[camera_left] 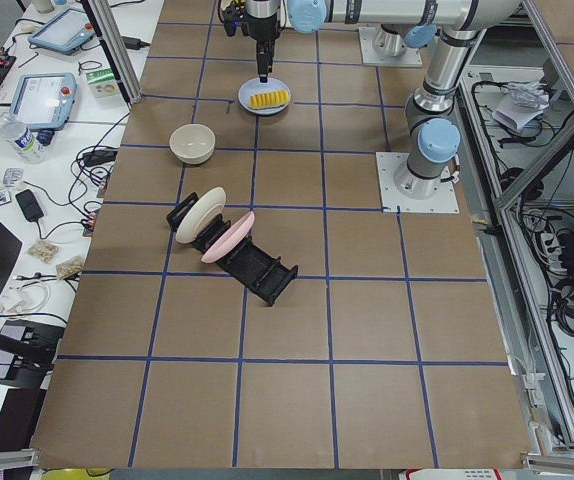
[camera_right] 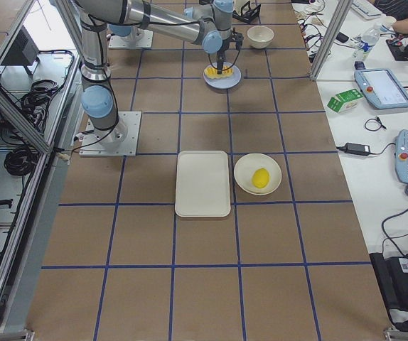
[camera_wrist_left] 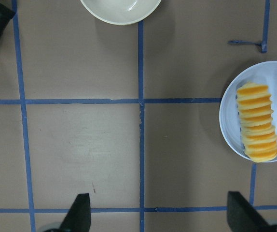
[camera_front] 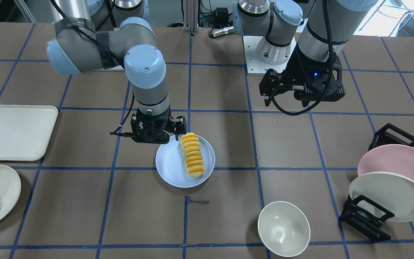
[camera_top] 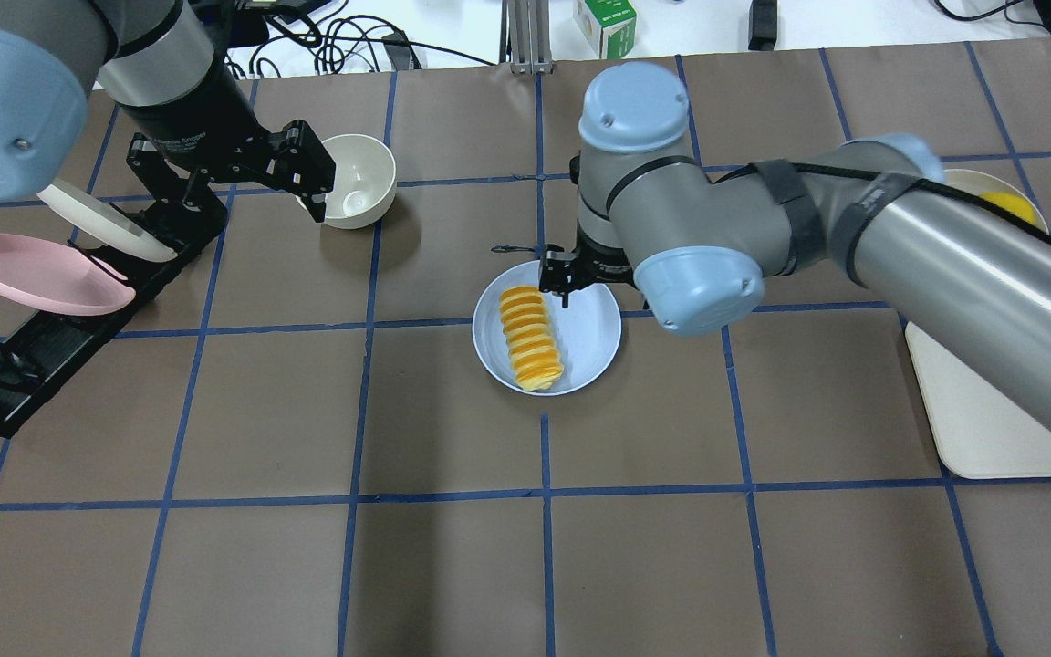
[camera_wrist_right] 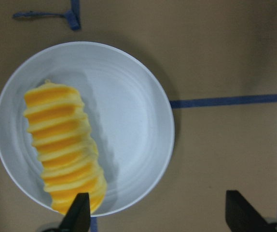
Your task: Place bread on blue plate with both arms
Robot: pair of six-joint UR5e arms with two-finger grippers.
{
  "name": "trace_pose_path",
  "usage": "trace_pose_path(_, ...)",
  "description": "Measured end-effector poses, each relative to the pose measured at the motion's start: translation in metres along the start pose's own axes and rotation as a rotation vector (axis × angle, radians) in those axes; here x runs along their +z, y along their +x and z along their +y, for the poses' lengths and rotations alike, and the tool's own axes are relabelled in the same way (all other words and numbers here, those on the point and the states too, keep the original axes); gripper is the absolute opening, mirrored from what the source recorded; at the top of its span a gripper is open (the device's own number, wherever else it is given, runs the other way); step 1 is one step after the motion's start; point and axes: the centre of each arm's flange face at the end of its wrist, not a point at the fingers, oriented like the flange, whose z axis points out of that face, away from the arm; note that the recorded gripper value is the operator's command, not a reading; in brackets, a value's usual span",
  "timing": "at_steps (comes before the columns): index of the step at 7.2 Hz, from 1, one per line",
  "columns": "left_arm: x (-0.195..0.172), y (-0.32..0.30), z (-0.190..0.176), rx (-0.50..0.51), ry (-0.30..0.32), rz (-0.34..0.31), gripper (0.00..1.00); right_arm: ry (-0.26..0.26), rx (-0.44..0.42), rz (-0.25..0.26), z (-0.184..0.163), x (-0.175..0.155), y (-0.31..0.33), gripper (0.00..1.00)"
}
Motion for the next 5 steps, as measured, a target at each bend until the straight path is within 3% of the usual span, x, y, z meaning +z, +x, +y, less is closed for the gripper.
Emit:
trace_pose_path(2, -0.001, 0.0, 0.001, 0.0, 0.002, -0.001, 1.0, -0.034, -0.019, 0.007, 0.007, -0.065, 0.078, 1.0)
trace_pose_path(5, -0.002, 0.0, 0.001, 0.0, 0.004, -0.001, 1.0, -0.053, 0.034, 0.004, 0.018, -0.123, 0.135, 1.0)
